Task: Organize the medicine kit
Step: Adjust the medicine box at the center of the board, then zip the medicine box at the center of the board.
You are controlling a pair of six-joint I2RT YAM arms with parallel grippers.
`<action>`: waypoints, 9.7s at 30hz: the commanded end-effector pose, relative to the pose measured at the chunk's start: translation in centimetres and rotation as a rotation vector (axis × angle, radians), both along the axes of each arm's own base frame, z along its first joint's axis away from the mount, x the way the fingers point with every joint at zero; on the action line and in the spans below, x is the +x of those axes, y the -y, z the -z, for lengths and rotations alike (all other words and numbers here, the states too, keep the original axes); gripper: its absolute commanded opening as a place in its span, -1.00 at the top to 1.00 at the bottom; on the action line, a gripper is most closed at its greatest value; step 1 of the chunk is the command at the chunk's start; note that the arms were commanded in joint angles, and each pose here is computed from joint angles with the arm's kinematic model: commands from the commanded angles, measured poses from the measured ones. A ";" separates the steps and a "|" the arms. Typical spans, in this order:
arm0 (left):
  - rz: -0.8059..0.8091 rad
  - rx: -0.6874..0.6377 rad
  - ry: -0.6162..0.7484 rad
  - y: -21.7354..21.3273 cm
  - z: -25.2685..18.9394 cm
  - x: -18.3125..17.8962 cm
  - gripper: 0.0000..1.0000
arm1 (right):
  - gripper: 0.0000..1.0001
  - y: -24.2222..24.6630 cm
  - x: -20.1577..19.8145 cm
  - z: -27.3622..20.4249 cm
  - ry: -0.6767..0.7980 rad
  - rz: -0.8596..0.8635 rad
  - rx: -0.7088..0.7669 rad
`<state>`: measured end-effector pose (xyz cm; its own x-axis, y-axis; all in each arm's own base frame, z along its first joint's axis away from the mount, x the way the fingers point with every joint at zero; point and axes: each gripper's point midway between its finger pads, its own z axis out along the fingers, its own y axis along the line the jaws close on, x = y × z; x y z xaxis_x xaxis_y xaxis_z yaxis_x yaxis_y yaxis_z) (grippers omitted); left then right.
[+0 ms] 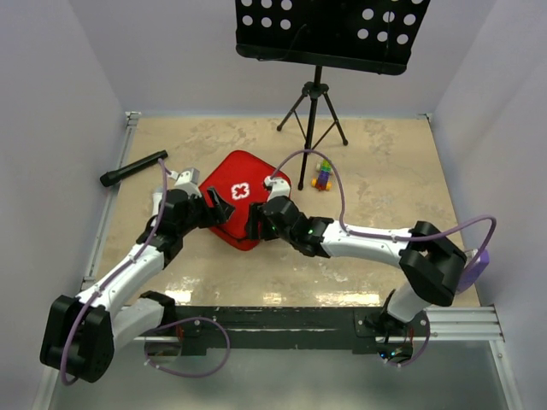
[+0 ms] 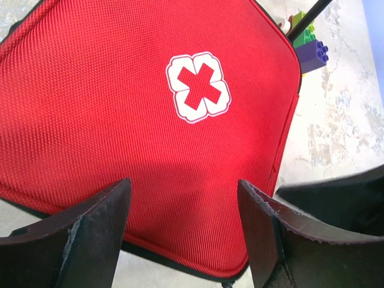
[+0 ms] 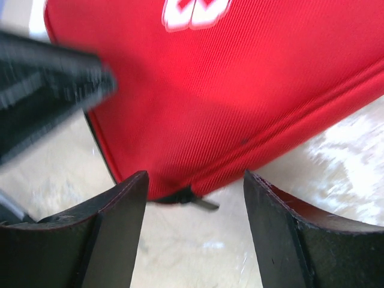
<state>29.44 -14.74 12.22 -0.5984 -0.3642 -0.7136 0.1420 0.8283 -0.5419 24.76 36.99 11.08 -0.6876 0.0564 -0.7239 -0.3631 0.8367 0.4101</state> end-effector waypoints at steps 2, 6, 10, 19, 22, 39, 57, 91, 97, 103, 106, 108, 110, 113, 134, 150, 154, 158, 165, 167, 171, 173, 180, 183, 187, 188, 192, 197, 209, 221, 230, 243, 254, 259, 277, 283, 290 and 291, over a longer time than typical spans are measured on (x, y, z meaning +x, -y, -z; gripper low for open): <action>-0.028 0.047 -0.116 -1.1 0.5 -2.1 -0.57 | -0.36 0.0 1.0 -5.9 0.154 0.078 0.022; -0.064 0.063 -0.044 -1.8 -2.4 -1.5 -0.62 | -0.33 -1.4 -2.6 -5.3 0.157 0.040 -0.045; -0.086 0.082 -0.035 -2.2 -2.8 -1.0 -0.62 | -0.29 -2.8 -4.7 -4.3 0.145 0.018 -0.067; -0.051 0.062 -0.034 -1.3 -4.1 -0.2 -0.62 | -0.26 -1.8 -5.4 -4.9 0.128 0.120 0.008; -0.015 0.045 -0.025 -0.7 -4.6 -0.5 -0.62 | -0.25 -0.1 -4.0 -5.8 0.134 0.134 0.058; -0.136 0.186 -0.061 -4.3 -4.7 0.9 -0.73 | -0.04 0.3 -0.9 -3.8 0.273 -0.094 0.040; -0.137 0.225 -0.119 -5.0 -1.2 2.9 -0.72 | 0.05 0.9 -0.3 -0.2 0.260 -0.196 -0.008; -0.119 0.231 -0.107 -4.9 -0.6 3.2 -0.72 | 0.76 -1.3 -0.5 0.2 0.271 -0.331 0.074; -0.121 0.233 -0.104 -4.9 -0.7 3.2 -0.71 | 1.00 -0.5 -0.8 -0.5 0.273 -0.315 0.075; -0.125 0.219 -0.105 -4.8 -0.8 3.2 -0.69 | 1.00 0.6 -1.0 -1.3 0.298 -0.313 0.056; -0.123 0.205 -0.109 -4.6 -0.5 3.2 -0.64 | 1.00 0.8 -1.3 -1.4 0.296 -0.322 0.055; -0.116 0.188 -0.110 -4.3 -0.5 3.1 -0.61 | 1.00 0.7 -1.5 -1.6 0.297 -0.331 0.059; -0.111 0.170 -0.113 -4.0 -0.4 3.0 -0.58 | 1.00 0.7 -1.6 -1.6 0.292 -0.332 0.060; -0.100 0.152 -0.114 -3.7 -0.3 2.8 -0.55 | 1.00 0.5 -2.0 -1.8 0.300 -0.351 0.068; -0.115 0.071 -0.118 -3.3 0.5 1.0 -0.33 | 1.00 -6.0 -7.8 -1.5 0.256 -0.508 0.101; -0.253 0.241 -0.037 -6.7 -5.3 6.1 -0.96 | 1.00 2.2 -1.8 2.0 0.172 -0.303 0.006; -0.177 0.244 -0.008 -5.5 -4.8 8.3 -1.00 | 1.00 3.7 -0.9 1.9 0.193 -0.290 -0.021; -0.055 0.175 -0.014 -2.8 -3.5 10.2 -1.00 | 1.00 4.1 -0.5 1.8 0.199 -0.279 -0.024; 0.076 0.145 -0.028 -0.3 -2.1 12.3 -0.99 | 1.00 3.9 -1.2 1.1 0.185 -0.301 0.001; 0.099 0.150 -0.024 -0.1 -1.7 12.4 -0.90 | 1.00 4.0 -1.2 1.1 0.186 -0.302 -0.004; 0.125 0.162 -0.047 0.0 -0.2 11.6 -0.61 | 1.00 4.0 -1.3 0.7 0.193 -0.312 0.004; 0.135 0.161 -0.048 -0.1 0.3 10.9 -0.26 | 1.00 3.9 -1.3 0.5 0.196 -0.314 0.004; 0.113 0.168 -0.065 -1.1 1.9 8.2 0.82 | 1.00 3.9 -1.1 0.2 0.210 -0.322 -0.008; 0.090 0.173 -0.082 -1.6 2.2 7.2 1.00 | 1.00 3.6 -1.7 0.1 0.212 -0.354 0.001; 0.022 0.178 -0.121 -2.7 2.7 5.5 1.00 | 1.00 2.9 -3.0 -0.7 0.234 -0.421 0.031; 0.001 0.178 -0.129 -3.1 3.0 5.0 1.00 | 1.00 2.4 -3.7 -1.1 0.248 -0.449 0.041; -0.118 0.188 -0.146 -4.8 3.4 4.0 1.00 | 1.00 0.5 -6.0 -2.3 0.295 -0.537 0.056; -0.198 0.211 -0.160 -6.2 3.6 3.3 1.00 | 1.00 -0.7 -7.5 -2.8 0.311 -0.597 0.073; -0.304 0.193 -0.160 -7.6 3.9 2.1 1.00 | 1.00 -2.4 -11.5 -4.9 0.340 -0.777 0.197; -0.382 0.148 -0.174 -8.3 4.9 0.5 1.00 | 1.00 -6.9 -14.2 -4.6 0.331 -0.910 0.250; -0.393 0.141 -0.168 -8.4 5.0 -0.1 1.00 | 1.00 -9.4 -14.6 -5.2 0.329 -0.950 0.299; -0.444 0.093 -0.179 -8.7 6.2 -1.6 1.00 | 1.00 -13.3 -16.0 -6.7 0.308 -0.976 0.374; -0.453 0.082 -0.164 -8.7 5.9 -1.5 1.00 | 1.00 -14.8 -15.4 -5.9 0.292 -0.917 0.320; -0.414 0.113 -0.111 -8.3 3.0 0.9 1.00 | 0.80 -13.1 -13.1 -5.0 0.272 -0.815 0.245; -0.401 0.200 -0.055 -9.7 -2.5 0.3 -0.60 | -0.13 -4.9 -6.2 -5.5 0.279 -0.470 0.085; -0.268 0.104 -0.102 -7.3 -1.5 -3.3 -0.60 | -0.18 -3.0 -6.2 -3.2 0.273 -0.431 0.039; -0.223 0.034 -0.129 -5.7 -0.7 -4.0 -0.60 | -0.23 -1.2 -4.8 1.0 0.188 -0.299 -0.088; -0.217 0.038 -0.157 -5.5 0.1 -4.0 -0.59 | -0.23 -0.9 -4.2 1.6 0.172 -0.272 -0.102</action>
